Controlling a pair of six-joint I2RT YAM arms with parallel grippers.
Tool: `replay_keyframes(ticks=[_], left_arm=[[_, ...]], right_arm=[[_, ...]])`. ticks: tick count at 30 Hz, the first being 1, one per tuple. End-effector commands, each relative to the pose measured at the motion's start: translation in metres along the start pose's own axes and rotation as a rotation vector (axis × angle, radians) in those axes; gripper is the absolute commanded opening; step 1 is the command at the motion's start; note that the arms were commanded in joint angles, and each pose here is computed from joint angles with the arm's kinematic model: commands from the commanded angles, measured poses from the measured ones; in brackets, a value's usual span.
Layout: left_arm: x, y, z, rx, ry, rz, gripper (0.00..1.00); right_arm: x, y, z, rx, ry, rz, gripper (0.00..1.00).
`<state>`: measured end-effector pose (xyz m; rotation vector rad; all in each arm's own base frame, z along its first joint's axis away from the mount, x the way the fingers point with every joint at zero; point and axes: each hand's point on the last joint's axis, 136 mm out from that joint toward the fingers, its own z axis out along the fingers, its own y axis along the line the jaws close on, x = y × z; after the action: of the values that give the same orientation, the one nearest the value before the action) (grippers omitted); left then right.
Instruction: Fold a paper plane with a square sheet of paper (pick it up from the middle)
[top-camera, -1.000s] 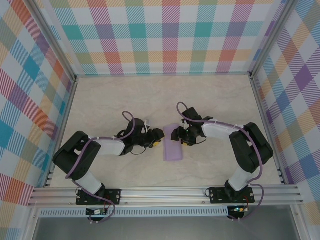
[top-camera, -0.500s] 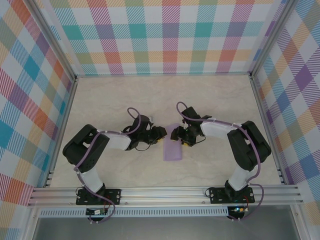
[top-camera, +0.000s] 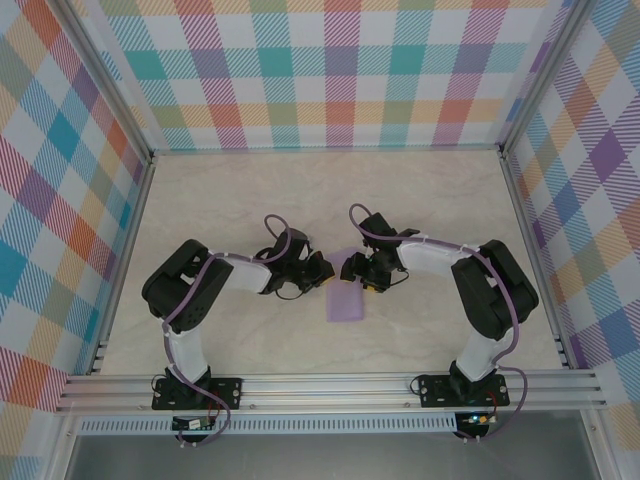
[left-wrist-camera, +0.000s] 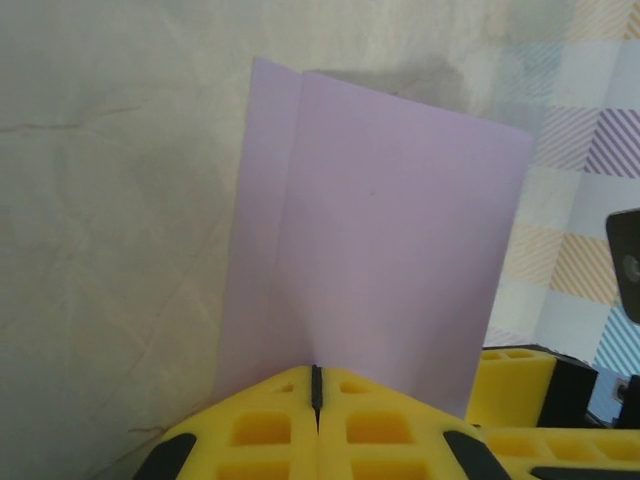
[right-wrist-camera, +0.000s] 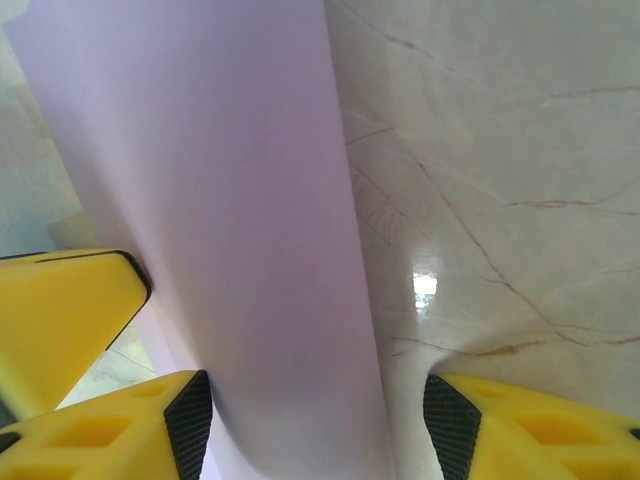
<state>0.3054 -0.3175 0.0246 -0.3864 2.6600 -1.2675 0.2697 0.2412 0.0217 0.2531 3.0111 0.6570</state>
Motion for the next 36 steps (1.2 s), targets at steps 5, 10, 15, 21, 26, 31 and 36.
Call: replay_keyframes(ticks=[5,10,15,21,26,31,36], left_arm=[[0.016,0.034,0.003,-0.161,0.059,-0.009,0.00],[0.018,0.040,0.000,-0.201,0.069,0.010,0.00],[0.017,0.037,0.000,-0.201,0.073,0.033,0.00],[0.015,0.031,-0.002,-0.207,0.080,0.062,0.00],[0.013,0.025,-0.004,-0.201,0.077,0.085,0.00],[0.009,0.006,-0.007,-0.139,0.061,0.086,0.00],[-0.005,-0.029,-0.022,-0.067,-0.011,0.115,0.00]], right_arm=[[0.009,0.010,-0.014,-0.033,0.022,-0.060,0.64],[0.006,0.024,-0.036,-0.084,-0.001,-0.127,0.64],[0.005,0.020,-0.029,-0.125,0.042,-0.121,0.60],[0.003,0.016,-0.017,-0.124,0.080,-0.114,0.52],[0.001,0.007,-0.012,-0.112,0.072,-0.094,0.46],[0.001,-0.004,-0.004,-0.086,0.059,-0.062,0.40],[0.006,-0.022,0.012,-0.045,0.057,-0.007,0.35]])
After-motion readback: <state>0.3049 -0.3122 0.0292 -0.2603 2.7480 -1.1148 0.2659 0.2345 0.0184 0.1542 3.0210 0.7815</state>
